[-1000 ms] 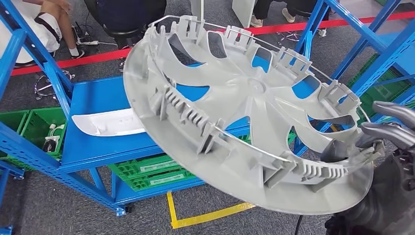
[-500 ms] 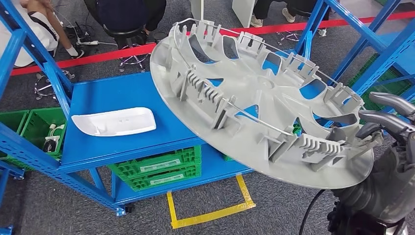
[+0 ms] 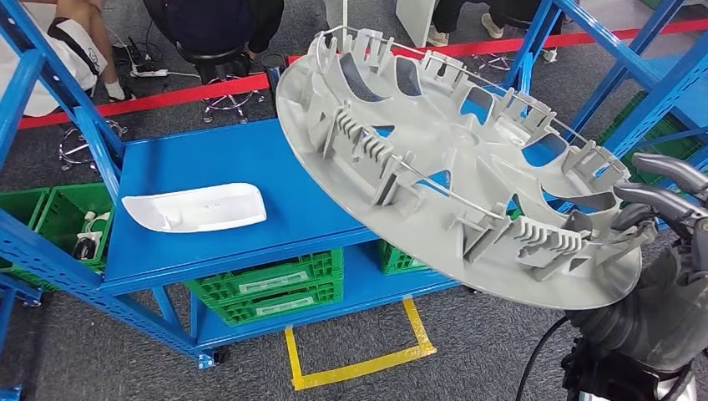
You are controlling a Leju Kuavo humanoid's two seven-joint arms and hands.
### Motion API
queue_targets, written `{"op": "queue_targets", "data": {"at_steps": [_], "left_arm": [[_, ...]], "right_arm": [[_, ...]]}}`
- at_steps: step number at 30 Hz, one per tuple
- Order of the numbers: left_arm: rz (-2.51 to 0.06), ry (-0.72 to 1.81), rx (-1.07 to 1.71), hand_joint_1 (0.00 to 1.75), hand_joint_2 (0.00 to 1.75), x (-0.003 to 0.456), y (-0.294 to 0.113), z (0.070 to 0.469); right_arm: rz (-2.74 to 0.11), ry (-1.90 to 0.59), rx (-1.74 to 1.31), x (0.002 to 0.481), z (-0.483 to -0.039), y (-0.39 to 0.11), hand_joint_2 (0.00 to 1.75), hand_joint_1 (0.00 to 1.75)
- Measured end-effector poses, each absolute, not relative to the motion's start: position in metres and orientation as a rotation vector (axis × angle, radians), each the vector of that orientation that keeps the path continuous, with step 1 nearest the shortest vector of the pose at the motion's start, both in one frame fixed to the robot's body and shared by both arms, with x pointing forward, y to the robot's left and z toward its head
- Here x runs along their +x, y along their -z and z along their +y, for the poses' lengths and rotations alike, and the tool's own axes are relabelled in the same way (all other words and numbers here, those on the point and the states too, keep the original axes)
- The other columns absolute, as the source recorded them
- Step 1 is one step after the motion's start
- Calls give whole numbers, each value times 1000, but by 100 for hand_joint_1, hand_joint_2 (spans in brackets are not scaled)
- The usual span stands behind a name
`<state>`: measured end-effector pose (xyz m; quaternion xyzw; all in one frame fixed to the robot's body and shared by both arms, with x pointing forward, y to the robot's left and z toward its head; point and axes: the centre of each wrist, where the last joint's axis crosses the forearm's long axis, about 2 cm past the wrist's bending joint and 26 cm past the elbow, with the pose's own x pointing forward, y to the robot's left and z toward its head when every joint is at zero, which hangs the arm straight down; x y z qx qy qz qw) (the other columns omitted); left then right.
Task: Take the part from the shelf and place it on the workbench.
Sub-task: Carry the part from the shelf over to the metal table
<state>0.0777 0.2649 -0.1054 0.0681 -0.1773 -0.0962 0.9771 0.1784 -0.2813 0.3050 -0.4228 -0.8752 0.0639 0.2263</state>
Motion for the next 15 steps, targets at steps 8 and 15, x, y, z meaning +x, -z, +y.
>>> {"op": "queue_targets", "data": {"at_steps": [8,15], "left_arm": [[-358,195,144,0,175,78,106,267],[-357,196,145,0,175,78,106,268]], "right_arm": [[-2407,-182,-1170,180,-282,-304,175,175],[-2412,-194,-1171,180,-282,-304,175,175]]}}
